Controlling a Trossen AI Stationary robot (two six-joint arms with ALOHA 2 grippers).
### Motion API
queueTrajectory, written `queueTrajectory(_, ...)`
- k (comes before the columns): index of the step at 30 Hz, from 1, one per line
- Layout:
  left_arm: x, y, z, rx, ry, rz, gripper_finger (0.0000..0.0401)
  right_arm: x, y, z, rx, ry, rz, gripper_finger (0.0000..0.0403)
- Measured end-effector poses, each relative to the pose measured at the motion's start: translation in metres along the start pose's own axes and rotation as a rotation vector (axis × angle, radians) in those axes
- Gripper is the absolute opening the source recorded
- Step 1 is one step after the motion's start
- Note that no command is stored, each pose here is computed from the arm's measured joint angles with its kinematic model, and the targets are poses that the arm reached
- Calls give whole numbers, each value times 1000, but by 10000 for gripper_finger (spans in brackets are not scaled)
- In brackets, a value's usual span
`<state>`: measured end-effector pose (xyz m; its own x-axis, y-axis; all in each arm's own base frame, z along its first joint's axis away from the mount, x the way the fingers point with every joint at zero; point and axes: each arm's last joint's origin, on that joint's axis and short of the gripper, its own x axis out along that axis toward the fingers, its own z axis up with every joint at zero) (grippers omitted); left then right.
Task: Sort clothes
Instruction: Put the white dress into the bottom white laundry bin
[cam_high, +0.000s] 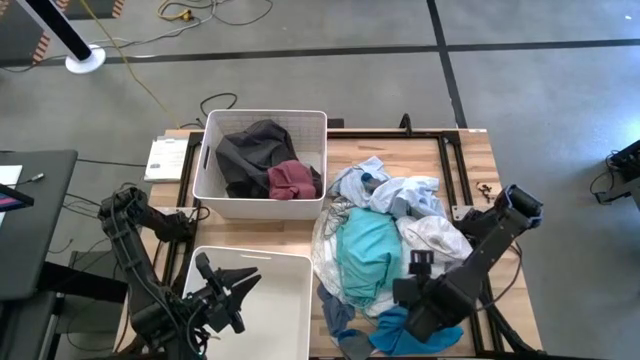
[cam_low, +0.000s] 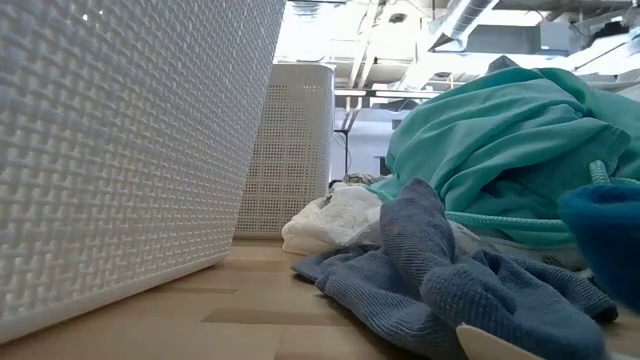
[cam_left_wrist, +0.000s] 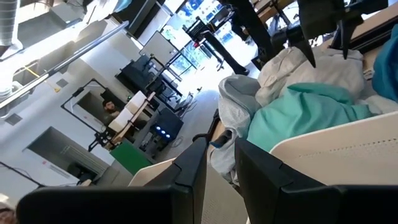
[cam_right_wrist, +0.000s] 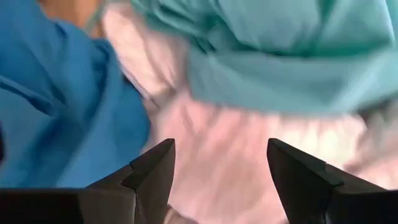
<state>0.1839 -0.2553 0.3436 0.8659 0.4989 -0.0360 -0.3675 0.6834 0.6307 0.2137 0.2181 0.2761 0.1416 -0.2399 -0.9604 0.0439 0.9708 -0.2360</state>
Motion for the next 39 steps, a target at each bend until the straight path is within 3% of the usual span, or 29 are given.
queueTrajectory(18, -1, 0, 0, 5, -1, -2, 80, -6, 16, -27, 158, -98, -75, 270)
queueTrajectory(26, -4, 0, 0, 21, -8, -10, 80, 27, 18, -44, 251, -71, -159, 270)
queueTrajectory(33, -5, -1, 0, 30, -10, -13, 80, 64, 25, -46, 288, -109, -90, 270)
queueTrajectory(39, -5, -1, 0, 34, -10, -13, 80, 92, 20, -52, 347, -104, -105, 269)
